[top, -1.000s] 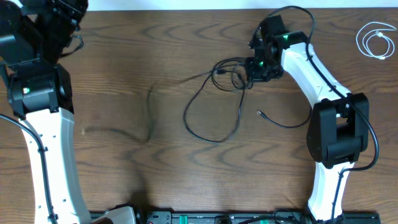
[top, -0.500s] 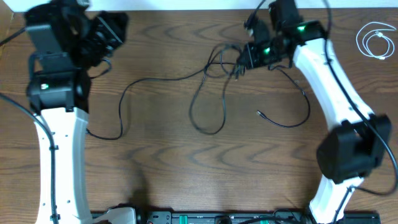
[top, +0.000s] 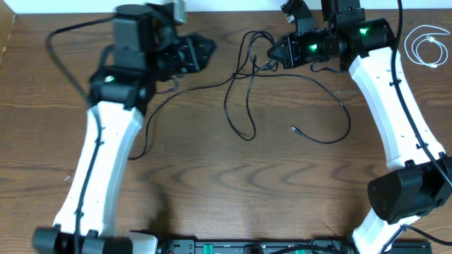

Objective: Untangle cables

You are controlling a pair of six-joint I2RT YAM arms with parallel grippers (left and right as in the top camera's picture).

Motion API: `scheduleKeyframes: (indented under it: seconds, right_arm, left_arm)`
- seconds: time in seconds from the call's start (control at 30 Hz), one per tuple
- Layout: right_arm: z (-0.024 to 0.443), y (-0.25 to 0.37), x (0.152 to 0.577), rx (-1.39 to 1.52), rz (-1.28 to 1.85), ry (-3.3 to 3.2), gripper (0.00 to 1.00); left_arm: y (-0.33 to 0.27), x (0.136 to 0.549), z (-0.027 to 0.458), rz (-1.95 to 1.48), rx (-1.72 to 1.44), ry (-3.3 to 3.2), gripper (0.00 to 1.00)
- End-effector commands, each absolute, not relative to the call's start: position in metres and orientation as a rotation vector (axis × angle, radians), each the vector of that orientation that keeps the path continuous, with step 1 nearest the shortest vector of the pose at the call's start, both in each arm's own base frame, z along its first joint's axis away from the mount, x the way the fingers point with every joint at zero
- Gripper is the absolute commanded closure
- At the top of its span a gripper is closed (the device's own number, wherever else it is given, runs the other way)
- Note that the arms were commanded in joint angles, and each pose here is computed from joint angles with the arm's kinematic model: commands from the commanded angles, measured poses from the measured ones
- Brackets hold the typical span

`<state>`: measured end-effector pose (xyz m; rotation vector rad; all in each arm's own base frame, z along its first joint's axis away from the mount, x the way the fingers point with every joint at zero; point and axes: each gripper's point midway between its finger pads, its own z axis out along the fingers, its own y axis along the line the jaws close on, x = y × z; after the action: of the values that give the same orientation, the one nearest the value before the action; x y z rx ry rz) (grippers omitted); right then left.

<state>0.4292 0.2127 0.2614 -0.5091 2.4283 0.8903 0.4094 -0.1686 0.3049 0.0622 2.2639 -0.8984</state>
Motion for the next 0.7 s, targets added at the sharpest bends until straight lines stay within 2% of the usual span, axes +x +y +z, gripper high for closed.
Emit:
scheduleKeyframes:
  seconds: [0.0,0.23,0.5,0.67]
  right_arm:
    - [0.266,0.214,0.428,-0.503,0.934,2.421,0.99]
    - [0.264,0.2,0.433,-0.459,0.923,2.433,0.99]
    - [0.264,0.197,0.433,-0.452,0.921,2.435,0.99]
    - [0.264,0.195,0.434,-0.446,0.919,2.435,0.99]
  left_arm:
    - [-0.191,0.408,0.288,-0.93,0.144,2.306,0.62]
    - [-0.225,0.399,0.264,-0.922,0.318,2.347,0.51]
    - [-0.238,0.398,0.218,-0.848,0.324,2.483,0.51]
    - [-0.252,0.391,0.219,-0.878,0.458,2.448,0.51]
